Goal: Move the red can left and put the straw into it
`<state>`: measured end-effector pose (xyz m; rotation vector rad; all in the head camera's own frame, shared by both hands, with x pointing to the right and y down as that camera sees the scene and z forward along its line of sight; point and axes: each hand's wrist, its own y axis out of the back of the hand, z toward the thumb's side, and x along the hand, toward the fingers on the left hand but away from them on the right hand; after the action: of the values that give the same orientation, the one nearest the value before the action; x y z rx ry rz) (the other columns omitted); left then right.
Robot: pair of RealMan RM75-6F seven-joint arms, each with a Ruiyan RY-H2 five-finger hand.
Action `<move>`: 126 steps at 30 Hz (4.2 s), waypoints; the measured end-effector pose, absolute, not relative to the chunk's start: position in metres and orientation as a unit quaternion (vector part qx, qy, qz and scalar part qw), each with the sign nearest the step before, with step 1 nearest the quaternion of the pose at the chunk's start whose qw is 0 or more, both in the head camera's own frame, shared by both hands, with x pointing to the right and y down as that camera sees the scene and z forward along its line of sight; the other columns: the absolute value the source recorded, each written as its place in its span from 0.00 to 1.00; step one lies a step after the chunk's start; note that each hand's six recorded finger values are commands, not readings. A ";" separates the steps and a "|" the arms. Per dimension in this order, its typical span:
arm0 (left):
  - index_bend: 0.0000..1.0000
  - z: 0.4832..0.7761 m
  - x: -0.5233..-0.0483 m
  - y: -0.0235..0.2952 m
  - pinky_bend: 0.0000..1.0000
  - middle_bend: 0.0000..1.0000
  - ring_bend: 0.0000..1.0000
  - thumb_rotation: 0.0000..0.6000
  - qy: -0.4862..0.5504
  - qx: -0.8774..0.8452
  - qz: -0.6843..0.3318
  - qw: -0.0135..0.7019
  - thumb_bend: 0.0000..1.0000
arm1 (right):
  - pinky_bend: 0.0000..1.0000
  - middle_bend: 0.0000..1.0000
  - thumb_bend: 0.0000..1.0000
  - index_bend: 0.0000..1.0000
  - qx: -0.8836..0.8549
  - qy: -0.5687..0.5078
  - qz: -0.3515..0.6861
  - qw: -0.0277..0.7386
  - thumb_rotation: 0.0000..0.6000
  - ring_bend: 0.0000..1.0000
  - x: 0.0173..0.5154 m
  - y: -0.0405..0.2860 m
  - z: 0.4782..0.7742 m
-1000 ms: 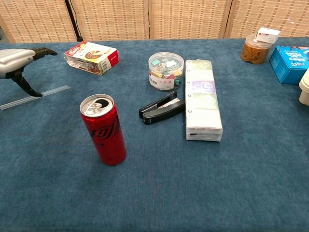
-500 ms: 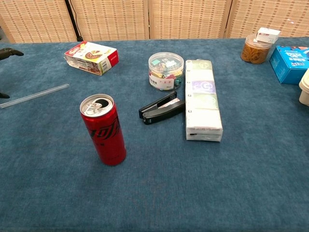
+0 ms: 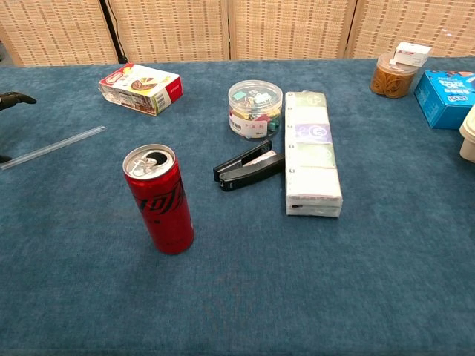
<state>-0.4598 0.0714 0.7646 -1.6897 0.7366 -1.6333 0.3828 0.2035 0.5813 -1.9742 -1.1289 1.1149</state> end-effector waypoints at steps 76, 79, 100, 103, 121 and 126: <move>0.29 0.721 -0.369 0.171 0.00 0.00 0.00 1.00 0.024 -0.677 -0.386 0.626 0.26 | 0.00 0.00 0.00 0.00 -0.732 -0.449 0.413 0.303 1.00 0.00 0.387 0.200 0.570; 0.29 0.725 -0.368 0.173 0.00 0.00 0.00 1.00 0.019 -0.677 -0.389 0.625 0.27 | 0.00 0.00 0.00 0.00 -0.732 -0.450 0.413 0.302 1.00 0.00 0.387 0.200 0.569; 0.40 0.735 -0.364 0.169 0.00 0.00 0.00 1.00 0.012 -0.667 -0.400 0.628 0.34 | 0.00 0.00 0.00 0.00 -0.729 -0.455 0.412 0.302 1.00 0.00 0.391 0.199 0.566; 0.44 0.735 -0.364 0.169 0.00 0.00 0.00 1.00 0.015 -0.669 -0.402 0.625 0.34 | 0.00 0.00 0.00 0.00 -0.730 -0.454 0.412 0.302 1.00 0.00 0.391 0.199 0.566; 0.56 0.737 -0.358 0.168 0.00 0.00 0.00 1.00 0.032 -0.672 -0.401 0.621 0.38 | 0.00 0.00 0.00 0.00 -0.731 -0.453 0.412 0.300 1.00 0.00 0.390 0.199 0.566; 0.57 0.734 -0.357 0.165 0.00 0.00 0.00 1.00 0.046 -0.676 -0.399 0.619 0.38 | 0.00 0.00 0.00 0.00 -0.731 -0.453 0.412 0.300 1.00 0.00 0.390 0.200 0.566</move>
<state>-0.3566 0.1651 0.7336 -1.5542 0.1066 -0.9172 0.3902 0.1997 0.5665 -1.9417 -1.2022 1.0938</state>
